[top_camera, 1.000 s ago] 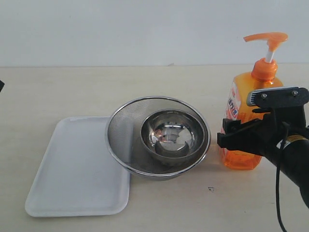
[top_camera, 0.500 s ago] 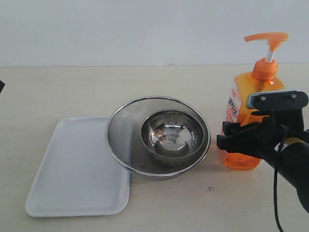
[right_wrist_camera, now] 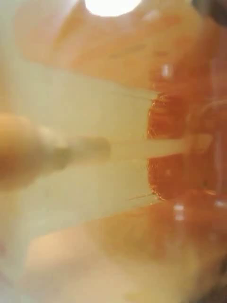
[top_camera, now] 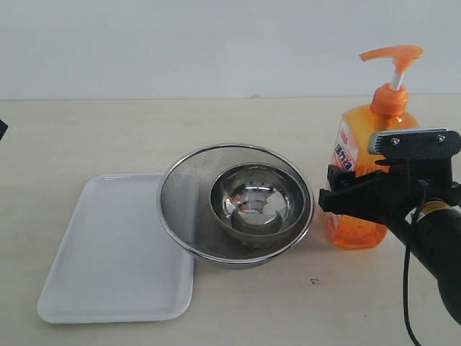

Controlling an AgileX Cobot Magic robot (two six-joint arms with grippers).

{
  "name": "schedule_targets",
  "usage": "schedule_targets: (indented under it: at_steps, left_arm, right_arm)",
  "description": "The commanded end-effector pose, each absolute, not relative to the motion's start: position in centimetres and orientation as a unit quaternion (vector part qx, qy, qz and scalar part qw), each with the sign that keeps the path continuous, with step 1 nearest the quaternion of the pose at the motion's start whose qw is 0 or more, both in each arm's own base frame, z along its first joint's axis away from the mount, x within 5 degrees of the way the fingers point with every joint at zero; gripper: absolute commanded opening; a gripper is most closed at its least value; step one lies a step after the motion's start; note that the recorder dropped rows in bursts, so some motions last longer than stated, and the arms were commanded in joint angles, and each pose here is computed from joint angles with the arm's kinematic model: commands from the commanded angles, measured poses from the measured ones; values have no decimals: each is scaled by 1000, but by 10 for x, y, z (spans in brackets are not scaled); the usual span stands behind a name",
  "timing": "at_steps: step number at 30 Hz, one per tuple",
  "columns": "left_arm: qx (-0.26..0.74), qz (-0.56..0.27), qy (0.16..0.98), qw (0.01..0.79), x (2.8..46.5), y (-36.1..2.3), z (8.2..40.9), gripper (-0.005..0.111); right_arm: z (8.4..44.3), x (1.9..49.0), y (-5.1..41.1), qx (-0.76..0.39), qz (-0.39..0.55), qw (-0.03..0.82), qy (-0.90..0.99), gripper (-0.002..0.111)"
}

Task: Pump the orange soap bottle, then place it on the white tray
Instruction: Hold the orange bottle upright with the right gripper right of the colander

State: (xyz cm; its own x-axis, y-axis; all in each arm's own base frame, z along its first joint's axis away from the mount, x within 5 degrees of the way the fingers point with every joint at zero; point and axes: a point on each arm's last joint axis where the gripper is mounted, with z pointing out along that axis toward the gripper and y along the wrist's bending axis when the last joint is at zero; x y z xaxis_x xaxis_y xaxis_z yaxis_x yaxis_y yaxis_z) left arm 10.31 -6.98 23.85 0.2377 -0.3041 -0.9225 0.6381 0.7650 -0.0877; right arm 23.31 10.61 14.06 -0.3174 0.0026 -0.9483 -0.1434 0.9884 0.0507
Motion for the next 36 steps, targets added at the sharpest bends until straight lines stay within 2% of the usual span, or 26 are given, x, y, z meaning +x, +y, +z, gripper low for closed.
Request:
schedule_targets:
  at_steps: [1,33,34,36]
  left_arm:
    - [153,-310,535,771,102,-69,238,5]
    - [153,-310,535,771,102,-69,238,5]
    - [153,-310,535,771,102,-69,238,5]
    - [153,-310,535,771,102,-69,238,5]
  right_arm:
    - [144,233,107,-55,60,599,797,76]
    - [152,236,107,-64,51,635,768,75]
    - [152,236,107,-63,50,635,769,73]
    - [152,236,106,-61,51,634,769,56]
